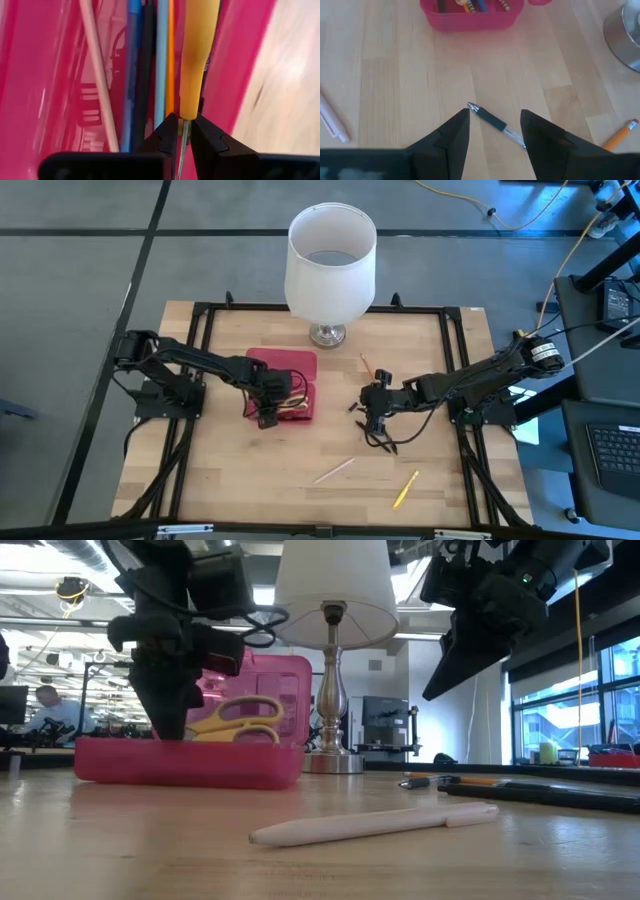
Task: Pick & place school supplies into a supply box
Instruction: Put the yellow scissors into the red supply box
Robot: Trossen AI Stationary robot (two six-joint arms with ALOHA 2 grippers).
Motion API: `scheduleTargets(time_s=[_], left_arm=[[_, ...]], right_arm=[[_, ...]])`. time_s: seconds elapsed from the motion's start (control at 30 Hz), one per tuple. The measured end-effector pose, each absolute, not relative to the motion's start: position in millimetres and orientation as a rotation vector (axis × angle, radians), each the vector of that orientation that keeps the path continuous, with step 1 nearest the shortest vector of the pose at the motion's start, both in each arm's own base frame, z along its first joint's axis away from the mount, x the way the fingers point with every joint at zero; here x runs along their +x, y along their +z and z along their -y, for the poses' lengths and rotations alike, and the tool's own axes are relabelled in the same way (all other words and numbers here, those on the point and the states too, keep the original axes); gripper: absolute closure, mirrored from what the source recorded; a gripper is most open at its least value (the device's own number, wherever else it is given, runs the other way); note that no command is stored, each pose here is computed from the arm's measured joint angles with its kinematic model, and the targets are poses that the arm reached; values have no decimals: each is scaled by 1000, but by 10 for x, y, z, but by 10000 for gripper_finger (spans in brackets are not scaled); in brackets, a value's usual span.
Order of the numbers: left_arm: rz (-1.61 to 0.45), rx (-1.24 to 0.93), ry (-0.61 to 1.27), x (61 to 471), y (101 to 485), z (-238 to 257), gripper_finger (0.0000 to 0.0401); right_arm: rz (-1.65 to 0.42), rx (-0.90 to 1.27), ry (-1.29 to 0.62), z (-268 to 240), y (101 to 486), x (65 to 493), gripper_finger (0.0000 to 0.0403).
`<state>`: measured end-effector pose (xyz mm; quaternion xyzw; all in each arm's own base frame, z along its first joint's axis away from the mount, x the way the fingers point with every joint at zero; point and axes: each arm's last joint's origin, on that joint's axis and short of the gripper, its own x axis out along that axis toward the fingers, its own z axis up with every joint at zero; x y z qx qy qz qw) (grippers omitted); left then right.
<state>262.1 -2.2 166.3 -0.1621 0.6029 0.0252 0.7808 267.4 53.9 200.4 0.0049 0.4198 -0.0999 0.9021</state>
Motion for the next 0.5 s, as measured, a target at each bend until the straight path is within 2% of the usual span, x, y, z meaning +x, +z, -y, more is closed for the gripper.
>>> scheduleTargets(time_s=[0.5], left_arm=[[-1297, -339, 63, 2620, 1667, -21, 343]], right_arm=[[-870, 13, -209, -538, 2003, 2673, 224]])
